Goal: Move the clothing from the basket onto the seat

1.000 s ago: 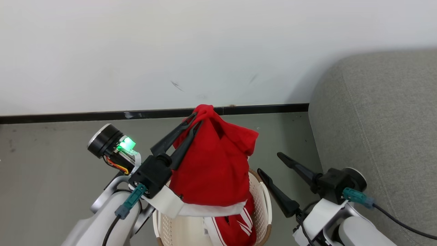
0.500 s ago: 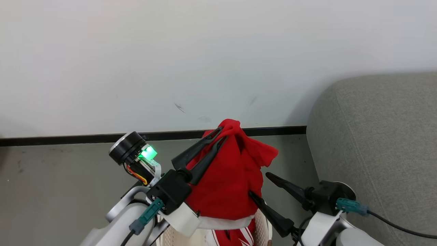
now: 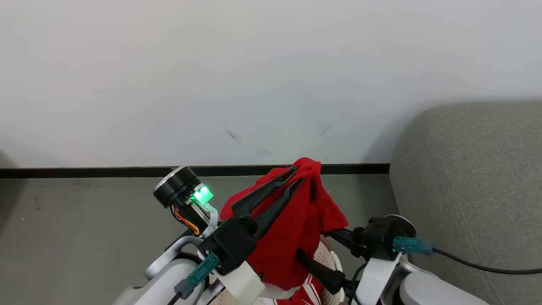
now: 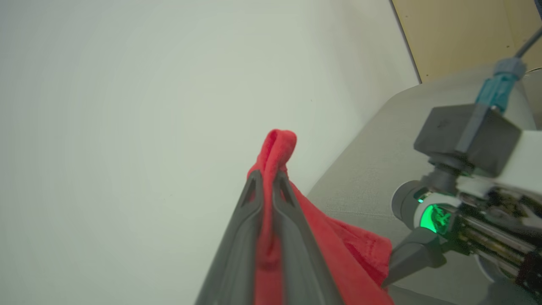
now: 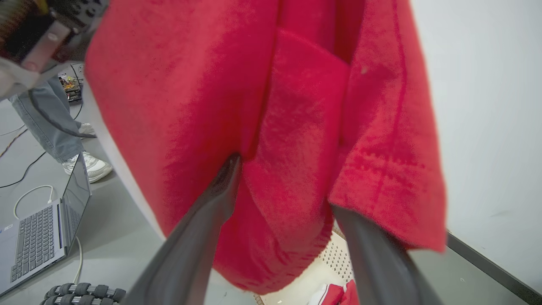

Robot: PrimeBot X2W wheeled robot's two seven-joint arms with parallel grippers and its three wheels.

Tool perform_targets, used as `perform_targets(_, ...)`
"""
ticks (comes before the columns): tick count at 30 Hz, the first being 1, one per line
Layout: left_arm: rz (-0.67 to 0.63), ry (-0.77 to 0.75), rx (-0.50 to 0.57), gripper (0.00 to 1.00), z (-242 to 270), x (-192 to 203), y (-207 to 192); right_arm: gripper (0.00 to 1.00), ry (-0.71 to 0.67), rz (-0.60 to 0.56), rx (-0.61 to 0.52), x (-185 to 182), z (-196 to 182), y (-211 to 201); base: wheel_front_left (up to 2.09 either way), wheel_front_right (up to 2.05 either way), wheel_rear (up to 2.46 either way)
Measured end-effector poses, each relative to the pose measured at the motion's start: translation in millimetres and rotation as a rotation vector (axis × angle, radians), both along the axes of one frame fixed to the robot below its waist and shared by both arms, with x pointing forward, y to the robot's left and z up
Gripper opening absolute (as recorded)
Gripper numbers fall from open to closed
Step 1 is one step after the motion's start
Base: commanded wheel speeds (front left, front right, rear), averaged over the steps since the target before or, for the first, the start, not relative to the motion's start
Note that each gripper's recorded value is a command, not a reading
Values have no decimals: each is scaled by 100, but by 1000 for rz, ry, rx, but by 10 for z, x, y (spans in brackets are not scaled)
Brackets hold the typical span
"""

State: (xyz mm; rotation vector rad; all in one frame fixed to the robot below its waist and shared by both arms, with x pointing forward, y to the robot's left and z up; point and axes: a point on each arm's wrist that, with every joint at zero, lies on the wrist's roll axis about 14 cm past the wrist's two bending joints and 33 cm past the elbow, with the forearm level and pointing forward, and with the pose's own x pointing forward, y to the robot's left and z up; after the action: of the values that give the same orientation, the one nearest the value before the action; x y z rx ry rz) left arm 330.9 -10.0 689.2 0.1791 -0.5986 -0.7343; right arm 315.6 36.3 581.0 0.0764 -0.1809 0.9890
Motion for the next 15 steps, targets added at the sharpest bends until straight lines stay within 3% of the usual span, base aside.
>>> perform_targets(1, 1, 1, -2, 0, 3, -3, 4, 49, -8, 10, -7, -1, 10, 20, 0, 0, 0)
perform_targets(2, 2, 6, -3, 0, 2, 0, 10, 43, -15, 20, -17, -1, 11, 36, 0, 0, 0)
perform_targets(3, 4, 11, -5, 0, -3, 4, 16, 7, -21, 23, -22, 9, 16, 42, 0, 0, 0)
perform_targets(4, 5, 15, -6, 0, -7, 8, 22, 0, -25, 28, -25, 14, 22, 52, 0, 0, 0)
perform_targets(15, 66, 166, -73, 0, -271, 174, 211, 0, 6, 11, -59, 85, -115, -59, 0, 0, 0)
